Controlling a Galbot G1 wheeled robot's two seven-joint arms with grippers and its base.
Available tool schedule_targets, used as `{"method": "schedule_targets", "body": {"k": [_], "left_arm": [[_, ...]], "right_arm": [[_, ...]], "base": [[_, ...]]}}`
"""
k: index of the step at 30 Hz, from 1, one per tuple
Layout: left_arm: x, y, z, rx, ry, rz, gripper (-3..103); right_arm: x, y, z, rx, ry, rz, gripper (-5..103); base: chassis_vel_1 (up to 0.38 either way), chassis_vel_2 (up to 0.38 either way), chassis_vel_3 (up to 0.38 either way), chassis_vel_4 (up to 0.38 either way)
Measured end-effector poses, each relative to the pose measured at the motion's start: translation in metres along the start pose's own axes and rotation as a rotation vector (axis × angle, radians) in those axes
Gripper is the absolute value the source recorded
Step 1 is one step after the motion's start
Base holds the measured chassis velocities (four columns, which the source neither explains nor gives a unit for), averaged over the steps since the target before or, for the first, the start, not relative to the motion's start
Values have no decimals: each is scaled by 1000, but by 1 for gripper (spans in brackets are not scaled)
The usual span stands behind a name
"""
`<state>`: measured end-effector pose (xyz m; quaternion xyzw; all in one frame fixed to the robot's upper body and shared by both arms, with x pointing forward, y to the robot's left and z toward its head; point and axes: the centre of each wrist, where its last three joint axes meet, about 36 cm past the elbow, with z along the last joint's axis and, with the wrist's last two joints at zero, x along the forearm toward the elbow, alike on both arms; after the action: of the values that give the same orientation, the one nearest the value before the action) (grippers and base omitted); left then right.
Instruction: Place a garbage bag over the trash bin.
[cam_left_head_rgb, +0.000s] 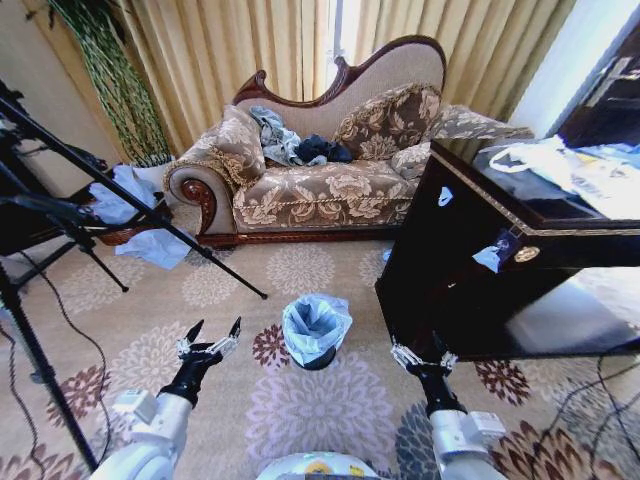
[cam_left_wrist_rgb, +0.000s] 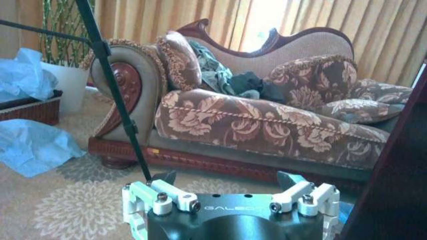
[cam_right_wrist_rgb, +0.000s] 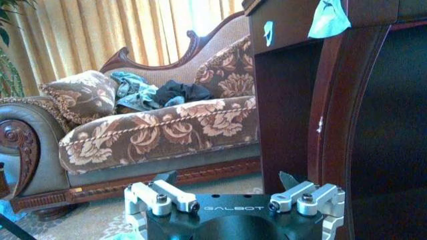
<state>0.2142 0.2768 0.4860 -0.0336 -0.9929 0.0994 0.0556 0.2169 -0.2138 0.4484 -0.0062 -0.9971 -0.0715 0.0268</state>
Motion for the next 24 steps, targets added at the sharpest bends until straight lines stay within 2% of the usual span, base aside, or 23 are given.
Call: {"method": "schedule_targets", "body": {"k": [24], "left_arm": [[0, 0, 0, 0, 0, 0, 100]], "right_arm": [[0, 0, 0, 0, 0, 0, 100]], "base": [[0, 0, 0, 0]]}}
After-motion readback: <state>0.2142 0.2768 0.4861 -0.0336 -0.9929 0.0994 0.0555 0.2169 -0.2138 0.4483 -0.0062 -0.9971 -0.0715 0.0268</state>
